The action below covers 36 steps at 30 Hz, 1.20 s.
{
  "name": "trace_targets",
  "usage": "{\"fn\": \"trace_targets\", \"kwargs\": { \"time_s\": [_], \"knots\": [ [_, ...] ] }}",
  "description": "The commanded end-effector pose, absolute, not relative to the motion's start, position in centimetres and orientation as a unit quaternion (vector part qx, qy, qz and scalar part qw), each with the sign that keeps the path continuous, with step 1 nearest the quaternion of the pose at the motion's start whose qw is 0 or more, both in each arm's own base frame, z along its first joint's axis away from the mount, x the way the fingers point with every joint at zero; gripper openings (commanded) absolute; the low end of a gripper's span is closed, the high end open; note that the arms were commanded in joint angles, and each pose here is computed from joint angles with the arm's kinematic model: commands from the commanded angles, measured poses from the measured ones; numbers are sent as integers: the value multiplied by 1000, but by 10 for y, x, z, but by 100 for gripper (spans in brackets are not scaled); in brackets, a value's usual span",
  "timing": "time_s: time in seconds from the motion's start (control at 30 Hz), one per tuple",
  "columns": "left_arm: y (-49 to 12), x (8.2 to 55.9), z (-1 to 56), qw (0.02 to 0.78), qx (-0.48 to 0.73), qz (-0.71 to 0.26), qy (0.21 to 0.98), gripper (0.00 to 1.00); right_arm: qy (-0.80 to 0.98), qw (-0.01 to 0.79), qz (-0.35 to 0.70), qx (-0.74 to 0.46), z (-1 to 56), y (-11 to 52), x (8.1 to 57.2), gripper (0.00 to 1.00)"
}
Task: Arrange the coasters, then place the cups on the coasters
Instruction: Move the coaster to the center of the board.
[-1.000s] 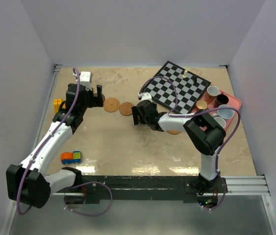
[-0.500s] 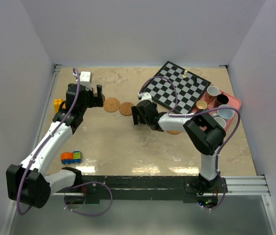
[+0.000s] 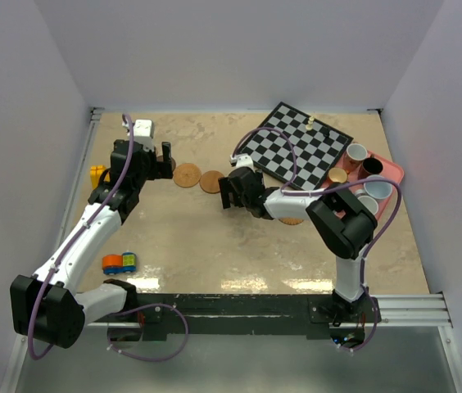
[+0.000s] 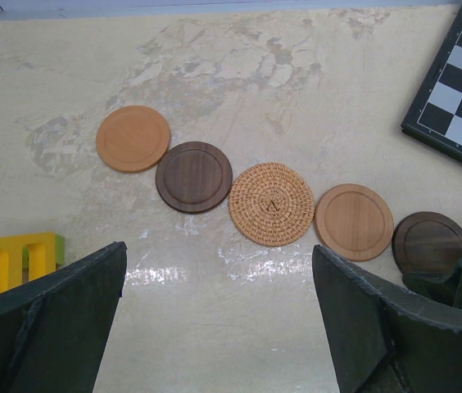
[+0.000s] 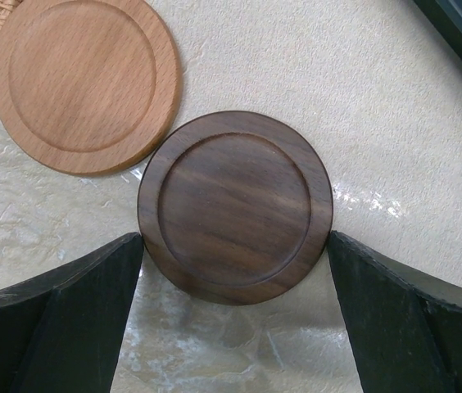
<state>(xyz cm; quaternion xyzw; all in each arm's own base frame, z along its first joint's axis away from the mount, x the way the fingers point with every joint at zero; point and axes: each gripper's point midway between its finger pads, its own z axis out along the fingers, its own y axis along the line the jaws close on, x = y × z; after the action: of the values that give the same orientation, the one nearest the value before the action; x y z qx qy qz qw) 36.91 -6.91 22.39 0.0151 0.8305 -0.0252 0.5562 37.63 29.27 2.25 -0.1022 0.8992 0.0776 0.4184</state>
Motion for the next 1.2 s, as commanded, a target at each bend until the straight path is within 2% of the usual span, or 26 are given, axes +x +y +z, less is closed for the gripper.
{"fn": "trace_targets", "kwargs": {
  "time_s": [0.0, 0.43, 0.8, 1.17],
  "knots": [
    [-67, 372, 234, 574, 8, -27, 818, 100, 930, 345, 48, -119, -22, 274, 352, 98],
    [-68, 372, 235, 575, 11, -29, 818, 100, 924, 351, 85, -128, 1, 285, 348, 98],
    [-67, 371, 235, 575, 10, -29, 817, 100, 926, 353, 69, -118, 15, 275, 346, 98],
    [-67, 371, 239, 580, 9, -29, 814, 100, 909, 391, 98, -102, 77, 271, 343, 98]
  ]
}}
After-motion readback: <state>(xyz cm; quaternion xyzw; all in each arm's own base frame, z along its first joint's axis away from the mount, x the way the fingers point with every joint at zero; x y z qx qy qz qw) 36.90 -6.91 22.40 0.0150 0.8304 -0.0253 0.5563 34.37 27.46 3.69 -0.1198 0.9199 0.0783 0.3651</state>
